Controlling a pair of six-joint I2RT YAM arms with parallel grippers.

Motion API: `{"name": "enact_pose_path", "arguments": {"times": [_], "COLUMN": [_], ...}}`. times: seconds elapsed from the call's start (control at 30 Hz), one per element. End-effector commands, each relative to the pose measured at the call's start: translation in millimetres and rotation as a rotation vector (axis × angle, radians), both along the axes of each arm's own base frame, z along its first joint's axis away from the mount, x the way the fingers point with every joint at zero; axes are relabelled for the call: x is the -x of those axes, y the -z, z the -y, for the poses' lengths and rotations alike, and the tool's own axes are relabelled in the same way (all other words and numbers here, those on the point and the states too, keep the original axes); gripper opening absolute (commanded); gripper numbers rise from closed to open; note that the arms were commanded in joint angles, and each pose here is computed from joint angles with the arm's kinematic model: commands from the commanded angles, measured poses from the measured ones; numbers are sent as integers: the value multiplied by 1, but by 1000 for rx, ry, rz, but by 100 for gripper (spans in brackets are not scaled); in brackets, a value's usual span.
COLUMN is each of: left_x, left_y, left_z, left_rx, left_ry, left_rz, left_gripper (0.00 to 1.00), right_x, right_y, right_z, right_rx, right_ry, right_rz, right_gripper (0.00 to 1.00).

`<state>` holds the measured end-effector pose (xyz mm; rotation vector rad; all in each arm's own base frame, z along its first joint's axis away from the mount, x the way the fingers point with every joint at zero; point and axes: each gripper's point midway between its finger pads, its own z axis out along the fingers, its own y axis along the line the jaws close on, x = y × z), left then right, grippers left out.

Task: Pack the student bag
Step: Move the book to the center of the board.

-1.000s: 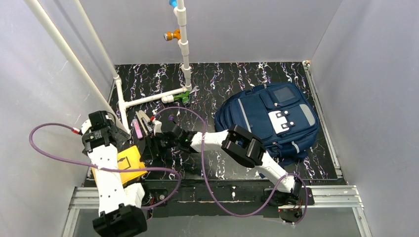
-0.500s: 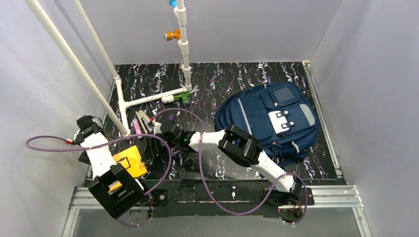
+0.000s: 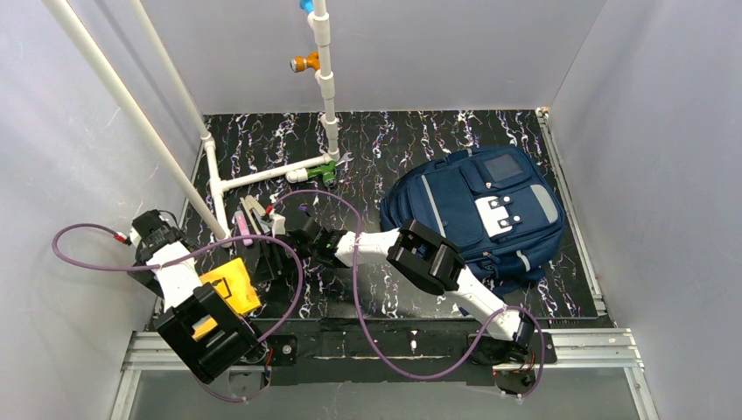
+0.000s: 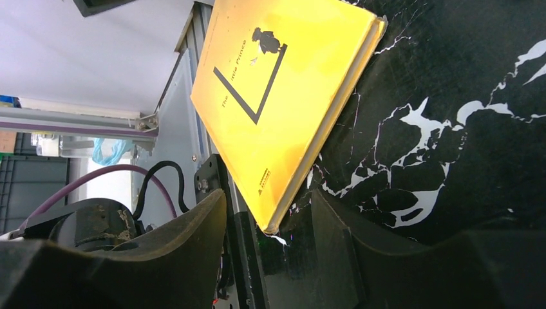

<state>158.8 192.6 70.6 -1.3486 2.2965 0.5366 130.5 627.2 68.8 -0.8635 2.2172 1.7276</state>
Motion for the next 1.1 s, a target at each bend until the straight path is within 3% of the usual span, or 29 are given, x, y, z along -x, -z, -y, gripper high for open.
{"name": "enact_pose_path", "arguments": {"times": [0.0, 0.1, 0.27, 0.4, 0.63, 0.8, 1.07], "left_x": [-1, 11, 20, 27, 19, 21, 24], "left_y": [-18, -15, -5, -11, 26, 35, 53], "left_z": [-16, -4, 23, 21, 45, 42, 52], "left_rx": [-54, 29, 70, 26, 186, 170, 201], "left_ry": [-11, -223, -429, -452, -508, -482, -440], "left_rz": [-31, -42, 131, 152, 159, 130, 124], "left_gripper": [99, 99, 99, 99, 99, 93, 81], "right_x": [0, 0, 0, 0, 4, 6, 20], "right_y": [-24, -31, -31, -17, 3, 16, 29], "right_z": [-3, -3, -2, -6, -16, -17, -15], "right_rx": [-60, -70, -81, -62, -44, -11, 1], "right_ry": [-30, -29, -29, -24, -14, -26, -69], "right_rz": [51, 58, 72, 51, -21, -3, -29], "right_gripper": [58, 58, 58, 57, 46, 44, 28]}}
